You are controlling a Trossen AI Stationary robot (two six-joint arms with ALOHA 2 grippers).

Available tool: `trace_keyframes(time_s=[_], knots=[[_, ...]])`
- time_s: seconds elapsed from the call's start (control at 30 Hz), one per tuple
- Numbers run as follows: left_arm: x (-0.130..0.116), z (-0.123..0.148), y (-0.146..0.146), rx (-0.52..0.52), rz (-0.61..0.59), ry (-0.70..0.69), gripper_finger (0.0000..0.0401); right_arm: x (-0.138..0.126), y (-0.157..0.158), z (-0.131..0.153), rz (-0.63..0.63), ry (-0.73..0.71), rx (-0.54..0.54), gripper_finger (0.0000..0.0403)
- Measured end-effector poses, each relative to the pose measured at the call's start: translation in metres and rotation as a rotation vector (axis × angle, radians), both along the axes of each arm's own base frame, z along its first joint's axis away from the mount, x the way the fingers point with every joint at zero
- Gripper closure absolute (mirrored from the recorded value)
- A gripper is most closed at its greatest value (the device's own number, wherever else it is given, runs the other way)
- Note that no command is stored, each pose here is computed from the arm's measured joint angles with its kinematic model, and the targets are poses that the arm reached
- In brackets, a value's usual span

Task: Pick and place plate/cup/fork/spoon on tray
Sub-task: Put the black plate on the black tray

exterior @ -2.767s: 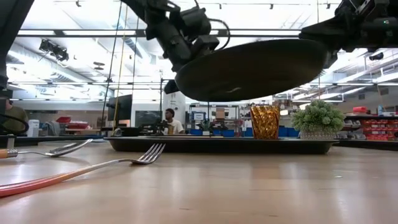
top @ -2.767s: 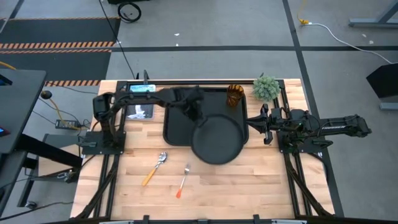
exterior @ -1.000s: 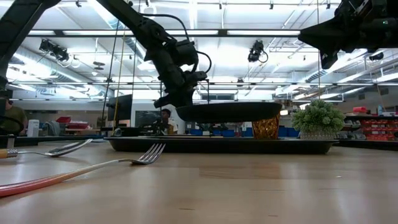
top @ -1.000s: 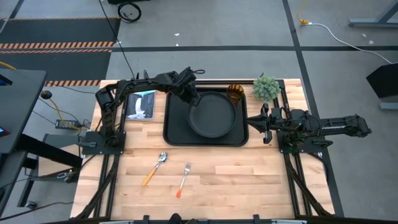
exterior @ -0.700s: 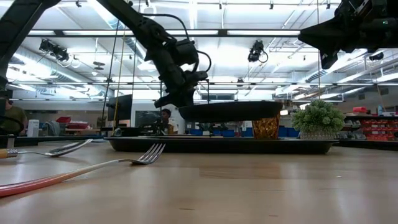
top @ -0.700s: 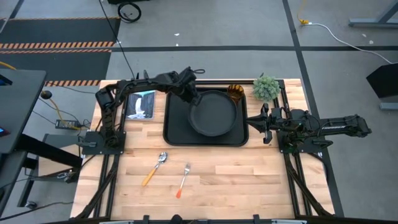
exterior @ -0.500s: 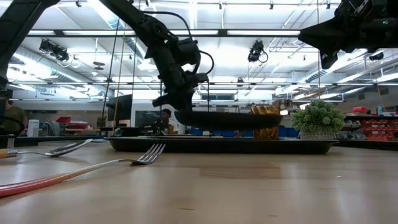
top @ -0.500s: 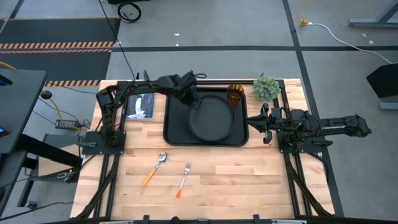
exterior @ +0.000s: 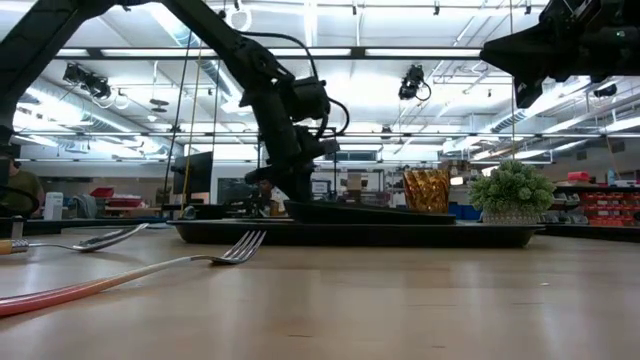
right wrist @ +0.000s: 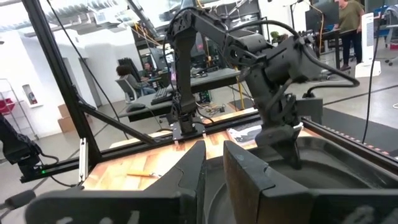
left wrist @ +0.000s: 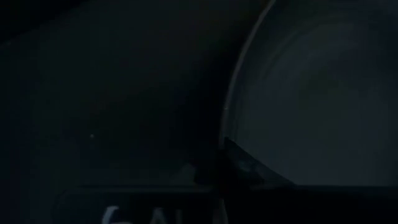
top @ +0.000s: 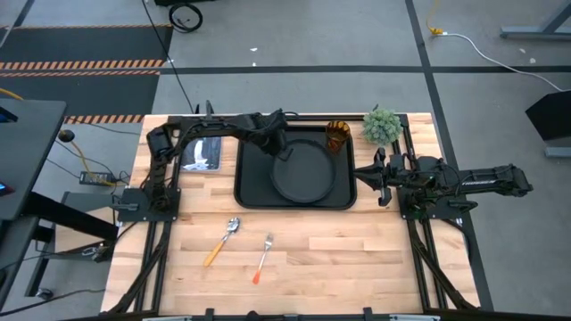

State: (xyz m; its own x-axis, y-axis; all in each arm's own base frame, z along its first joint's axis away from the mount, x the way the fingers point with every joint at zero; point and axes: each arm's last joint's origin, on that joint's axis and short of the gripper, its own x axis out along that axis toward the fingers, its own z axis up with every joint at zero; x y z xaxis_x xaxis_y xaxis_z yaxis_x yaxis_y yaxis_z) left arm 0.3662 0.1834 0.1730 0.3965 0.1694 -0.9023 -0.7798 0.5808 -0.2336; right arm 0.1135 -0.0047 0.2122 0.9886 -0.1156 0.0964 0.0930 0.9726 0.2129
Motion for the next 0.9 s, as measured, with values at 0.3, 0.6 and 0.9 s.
trace_keyframes(time_s=[0.3, 0.6, 0.9], knots=[[0.005, 0.001, -0.004, 0.0, 0.026, -0.035, 0.035, 0.0, 0.0, 0.0, 0.0, -0.003, 0.0, 0.0339], [0.007, 0.002, -0.006, -0.044, -0.073, -0.072, 0.028, 0.0, 0.0, 0.0, 0.008, 0.001, -0.002, 0.0339], [-0.014, 0.013, -0.014, -0.036, -0.366, 0.083, 0.0273, 0.0, 0.0, 0.0, 0.016, 0.002, 0.002, 0.0339]])
